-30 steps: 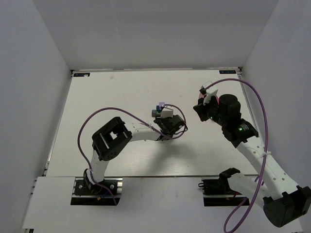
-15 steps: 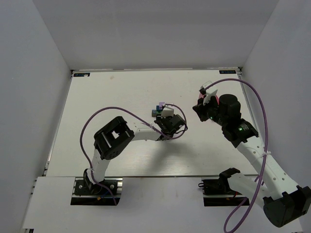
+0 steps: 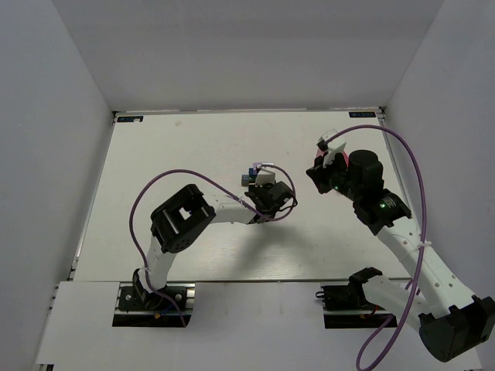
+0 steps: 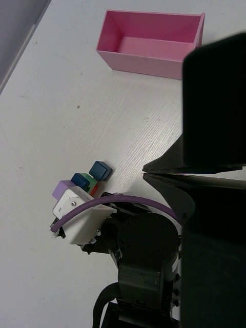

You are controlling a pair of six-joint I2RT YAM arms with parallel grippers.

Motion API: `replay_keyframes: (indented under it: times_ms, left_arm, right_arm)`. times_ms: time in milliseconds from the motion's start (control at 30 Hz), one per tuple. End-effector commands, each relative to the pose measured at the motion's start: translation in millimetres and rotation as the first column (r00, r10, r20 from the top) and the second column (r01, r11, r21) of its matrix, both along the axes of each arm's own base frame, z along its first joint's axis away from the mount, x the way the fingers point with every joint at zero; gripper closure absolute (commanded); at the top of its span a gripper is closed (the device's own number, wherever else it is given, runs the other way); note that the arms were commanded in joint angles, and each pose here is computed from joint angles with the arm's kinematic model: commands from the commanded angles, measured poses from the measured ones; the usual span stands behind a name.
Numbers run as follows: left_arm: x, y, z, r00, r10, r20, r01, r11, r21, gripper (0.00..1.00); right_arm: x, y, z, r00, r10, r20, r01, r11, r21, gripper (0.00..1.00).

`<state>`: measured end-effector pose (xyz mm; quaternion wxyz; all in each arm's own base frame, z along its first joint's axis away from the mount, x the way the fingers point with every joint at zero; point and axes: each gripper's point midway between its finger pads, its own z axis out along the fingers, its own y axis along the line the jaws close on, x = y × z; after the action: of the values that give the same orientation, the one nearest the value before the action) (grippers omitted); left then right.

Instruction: Build the wood block tower

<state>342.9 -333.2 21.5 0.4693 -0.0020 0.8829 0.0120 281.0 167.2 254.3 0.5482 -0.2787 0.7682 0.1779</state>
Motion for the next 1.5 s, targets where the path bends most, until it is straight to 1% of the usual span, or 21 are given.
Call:
replay_keyframes:
  times_ms: [0,200,267,300,467,533,567,667,700,733,767,867,900,933,1067,1133,1167,1333,1367,1433,1467]
  left_arm:
    - [0.3,17.2,-17.1,0.999,0.031,-0.016,-0.03,0.998,0.055,0.48]
    - [-0.2,17.6,-21.2,0.999,0.038,-0.02,-0.037,0.998,0.053,0.55]
    - [0.2,14.7,-23.2,0.999,0.033,-0.027,-0.031,0.998,0.049,0.61]
    - [0.2,14.6,-23.2,0.999,0.033,-0.027,-0.031,0.998,0.049,0.69]
    - [-8.0,6.9,-18.1,1.0,0.006,-0.027,-0.005,0.999,0.036,0.81]
    - [-18.8,4.1,-19.5,0.998,-0.029,-0.063,0.03,0.999,0.023,0.84]
    - [-24.6,-6.1,-12.8,0.995,-0.064,-0.078,0.063,0.998,-0.015,0.86]
    - [-39.3,-13.1,-8.1,0.988,-0.113,-0.102,0.109,0.993,-0.046,0.87]
    - [-38.2,-15.1,2.5,0.99,-0.115,-0.087,0.11,0.992,-0.065,0.89]
    - [-46.4,-14.4,0.5,0.986,-0.132,-0.107,0.126,0.99,-0.055,0.89]
    - [-50.3,-15.9,3.2,0.984,-0.141,-0.108,0.136,0.989,-0.054,0.92]
    - [-59.7,-17.0,12.1,0.982,-0.157,-0.106,0.153,0.987,-0.044,0.92]
    - [-58.8,-13.4,12.3,0.984,-0.146,-0.101,0.144,0.989,-0.028,0.93]
    - [-60.1,-19.4,21.1,0.984,-0.157,-0.087,0.153,0.987,-0.046,0.95]
    - [-68.4,-15.2,40.6,0.986,-0.159,-0.049,0.16,0.987,0.003,0.97]
    - [-70.2,-18.1,57.3,0.987,-0.161,-0.023,0.161,0.987,-0.004,0.97]
    - [-73.9,-14.8,59.5,0.986,-0.167,-0.023,0.168,0.986,0.021,0.97]
    - [-74.6,-16.4,100.2,0.98,-0.195,0.029,0.196,0.981,-0.003,0.98]
    - [-74.8,-15.3,117.6,0.978,-0.2,0.054,0.201,0.979,-0.029,0.98]
    - [-73.0,-11.8,130.3,0.976,-0.209,0.059,0.213,0.975,-0.069,0.98]
    - [-70.4,-5.1,145.2,0.973,-0.212,0.088,0.219,0.972,-0.08,0.98]
  right_arm:
    - [-1.1,4.2,13.0,0.999,0.016,0.043,-0.018,0.999,0.036,0.92]
    - [-0.8,4.1,11.5,0.999,0.017,0.04,-0.019,0.999,0.036,0.92]
    - [-0.4,4.3,12.1,0.999,0.017,0.041,-0.019,0.999,0.036,0.92]
    - [-0.4,4.3,12.1,0.999,0.017,0.041,-0.019,0.999,0.036,0.92]
    - [-0.4,3.9,12.5,0.999,0.016,0.043,-0.018,0.999,0.035,0.92]
    - [-1.3,3.5,11.4,0.999,0.017,0.041,-0.018,0.999,0.033,0.92]
    - [-1.6,3.6,13.4,0.999,0.018,0.046,-0.02,0.999,0.037,0.92]
    - [-1.7,3.0,13.2,0.999,0.015,0.044,-0.017,0.999,0.04,0.92]
    - [-1.9,3.1,14.3,0.999,0.015,0.047,-0.017,0.999,0.04,0.92]
    - [-1.4,3.4,14.6,0.999,0.015,0.048,-0.017,0.999,0.041,0.92]
    - [-1.4,2.2,14.7,0.999,0.011,0.047,-0.013,0.999,0.04,0.92]
    - [-0.7,1.7,13.8,0.999,0.008,0.047,-0.01,0.999,0.037,0.92]
    - [-0.7,2.1,13.4,0.999,0.009,0.048,-0.011,0.999,0.035,0.92]
    - [-0.3,1.8,13.7,0.999,0.006,0.049,-0.007,0.999,0.036,0.92]
    - [0.3,0.1,13.1,0.999,0.0,0.051,-0.001,1.0,0.031,0.92]
    - [1.0,-0.4,13.7,0.999,-0.005,0.055,0.003,1.0,0.031,0.92]
    - [0.3,-0.2,13.1,0.999,-0.003,0.053,0.001,1.0,0.03,0.92]
    - [2.3,-3.5,14.7,0.998,-0.022,0.064,0.021,0.999,0.026,0.92]
    - [3.1,-5.4,14.4,0.997,-0.03,0.065,0.028,0.999,0.025,0.92]
    - [3.0,-5.5,14.9,0.997,-0.031,0.07,0.029,0.999,0.025,0.92]
    - [2.6,-5.4,14.6,0.997,-0.031,0.07,0.029,0.999,0.025,0.92]
